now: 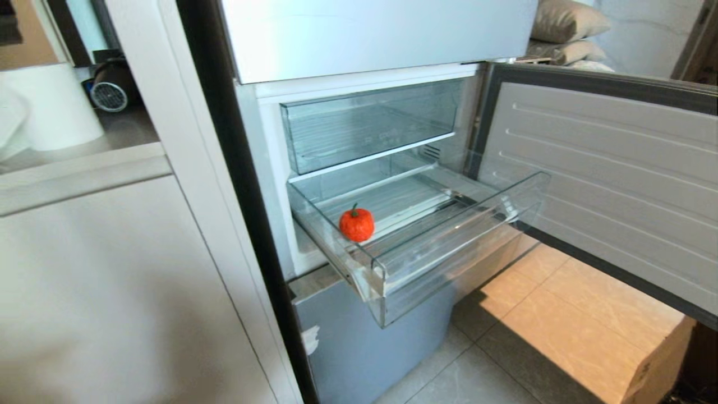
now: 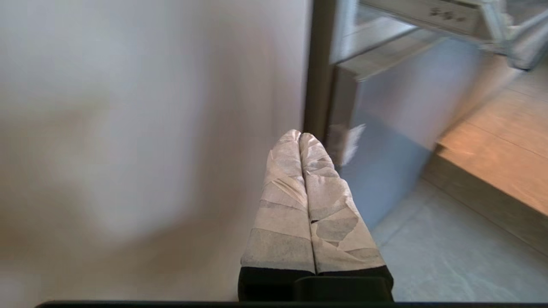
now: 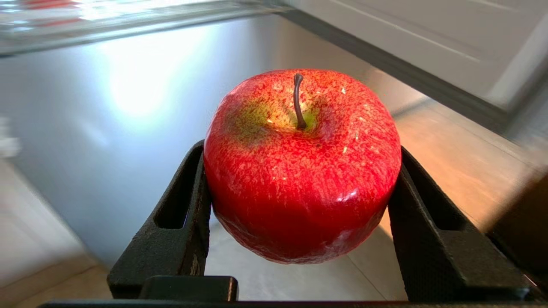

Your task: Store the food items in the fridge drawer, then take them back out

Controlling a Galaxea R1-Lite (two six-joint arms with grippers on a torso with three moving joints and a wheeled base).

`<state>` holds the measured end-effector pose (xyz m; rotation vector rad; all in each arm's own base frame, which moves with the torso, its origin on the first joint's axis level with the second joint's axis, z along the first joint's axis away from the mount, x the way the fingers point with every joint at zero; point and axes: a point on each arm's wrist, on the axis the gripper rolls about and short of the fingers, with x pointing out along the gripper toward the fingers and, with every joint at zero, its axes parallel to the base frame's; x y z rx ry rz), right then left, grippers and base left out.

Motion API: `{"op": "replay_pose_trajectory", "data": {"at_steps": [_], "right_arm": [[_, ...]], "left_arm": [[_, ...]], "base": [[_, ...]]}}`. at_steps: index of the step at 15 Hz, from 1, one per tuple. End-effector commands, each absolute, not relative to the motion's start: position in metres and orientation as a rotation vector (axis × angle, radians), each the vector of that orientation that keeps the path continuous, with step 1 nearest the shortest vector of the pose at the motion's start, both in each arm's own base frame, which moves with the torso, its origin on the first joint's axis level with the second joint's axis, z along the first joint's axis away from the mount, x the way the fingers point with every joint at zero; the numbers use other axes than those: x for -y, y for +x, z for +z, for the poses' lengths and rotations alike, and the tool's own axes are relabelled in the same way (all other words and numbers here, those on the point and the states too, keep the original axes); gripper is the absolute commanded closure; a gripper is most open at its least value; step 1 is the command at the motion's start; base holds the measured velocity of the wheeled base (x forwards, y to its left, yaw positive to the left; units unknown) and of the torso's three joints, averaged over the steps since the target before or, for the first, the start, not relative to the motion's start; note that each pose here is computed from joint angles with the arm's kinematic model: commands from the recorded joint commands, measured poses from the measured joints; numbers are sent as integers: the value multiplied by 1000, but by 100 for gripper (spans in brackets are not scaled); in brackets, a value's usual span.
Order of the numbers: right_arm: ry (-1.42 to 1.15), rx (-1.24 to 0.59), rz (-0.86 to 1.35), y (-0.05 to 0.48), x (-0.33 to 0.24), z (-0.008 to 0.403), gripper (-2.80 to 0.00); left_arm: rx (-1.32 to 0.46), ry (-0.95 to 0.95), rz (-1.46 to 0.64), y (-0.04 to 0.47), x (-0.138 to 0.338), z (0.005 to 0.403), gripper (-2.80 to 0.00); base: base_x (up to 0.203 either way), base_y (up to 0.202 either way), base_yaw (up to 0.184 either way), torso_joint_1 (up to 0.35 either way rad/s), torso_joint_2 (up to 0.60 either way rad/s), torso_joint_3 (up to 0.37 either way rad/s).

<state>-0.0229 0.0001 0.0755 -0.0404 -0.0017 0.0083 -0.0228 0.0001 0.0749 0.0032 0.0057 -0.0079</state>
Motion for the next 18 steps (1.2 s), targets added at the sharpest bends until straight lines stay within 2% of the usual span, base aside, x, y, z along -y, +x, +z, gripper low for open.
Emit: {"op": "replay_pose_trajectory", "data": {"at_steps": [1, 9, 13, 15, 18], "right_arm": [[-41, 0, 9, -23, 0, 75, 0], [-53, -6, 15, -23, 0, 75, 0], [-59, -35, 20, -18, 0, 79, 0], [-66, -54, 17, -10, 0, 97, 0], [-24, -149, 12, 20, 0, 147, 0]], "left_arm": [[-6, 3, -8, -23, 0, 75, 0], [-6, 3, -8, -23, 0, 75, 0], [-6, 3, -8, -23, 0, 75, 0], [-6, 3, -8, -23, 0, 75, 0], [-6, 3, -8, -23, 0, 75, 0]], "base": [[-1, -12, 179, 2, 5, 12], [1, -9, 160, 1, 3, 3], [0, 0, 0, 0, 0, 0], [0, 0, 0, 0, 0, 0], [0, 0, 0, 0, 0, 0]]}}
